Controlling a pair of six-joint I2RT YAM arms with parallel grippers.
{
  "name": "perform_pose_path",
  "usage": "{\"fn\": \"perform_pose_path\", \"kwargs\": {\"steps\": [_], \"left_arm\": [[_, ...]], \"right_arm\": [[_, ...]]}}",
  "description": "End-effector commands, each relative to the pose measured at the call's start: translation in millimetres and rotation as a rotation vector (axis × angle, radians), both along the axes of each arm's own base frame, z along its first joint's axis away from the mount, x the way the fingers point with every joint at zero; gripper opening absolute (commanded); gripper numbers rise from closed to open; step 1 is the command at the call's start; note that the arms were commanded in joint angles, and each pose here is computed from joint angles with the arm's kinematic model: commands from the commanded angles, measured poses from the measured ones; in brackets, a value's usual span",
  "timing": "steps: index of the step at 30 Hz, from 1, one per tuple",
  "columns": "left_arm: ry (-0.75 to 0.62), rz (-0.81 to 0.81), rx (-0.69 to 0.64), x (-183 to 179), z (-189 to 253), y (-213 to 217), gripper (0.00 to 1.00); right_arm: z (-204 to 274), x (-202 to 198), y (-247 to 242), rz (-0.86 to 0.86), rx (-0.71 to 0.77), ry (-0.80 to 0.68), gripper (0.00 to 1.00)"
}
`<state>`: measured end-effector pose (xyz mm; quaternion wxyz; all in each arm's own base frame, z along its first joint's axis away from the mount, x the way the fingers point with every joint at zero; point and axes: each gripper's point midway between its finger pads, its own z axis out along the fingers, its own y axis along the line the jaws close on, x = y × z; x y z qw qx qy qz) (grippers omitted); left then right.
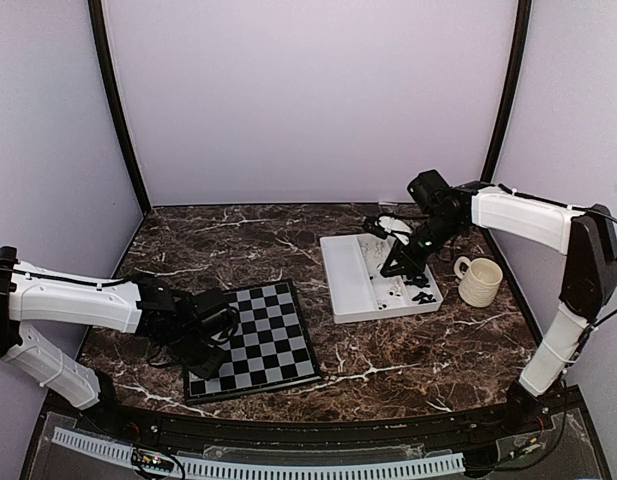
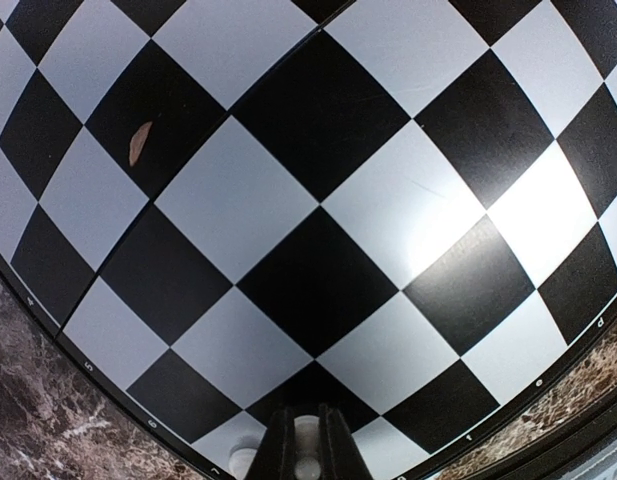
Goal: Set up the chess pieces on the board
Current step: Place the pawn on b2.
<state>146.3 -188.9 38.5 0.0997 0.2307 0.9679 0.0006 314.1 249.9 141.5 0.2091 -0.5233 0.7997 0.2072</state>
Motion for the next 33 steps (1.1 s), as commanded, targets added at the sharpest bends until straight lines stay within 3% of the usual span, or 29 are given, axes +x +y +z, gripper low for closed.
{"fn": "perform_pose_path", "kwargs": {"steps": [1, 33], "left_arm": [[-0.002, -0.012, 0.008, -1.0, 0.9, 1.2, 0.05], [-0.017, -0.037, -0.037, 0.5, 7.7, -6.0, 0.11]], "right_arm": [[3.5, -1.4, 3.3, 0.006, 0.011, -0.011, 0.07], [-2.1, -3.8, 7.8, 0.023, -0.006, -0.003, 0.07]]}}
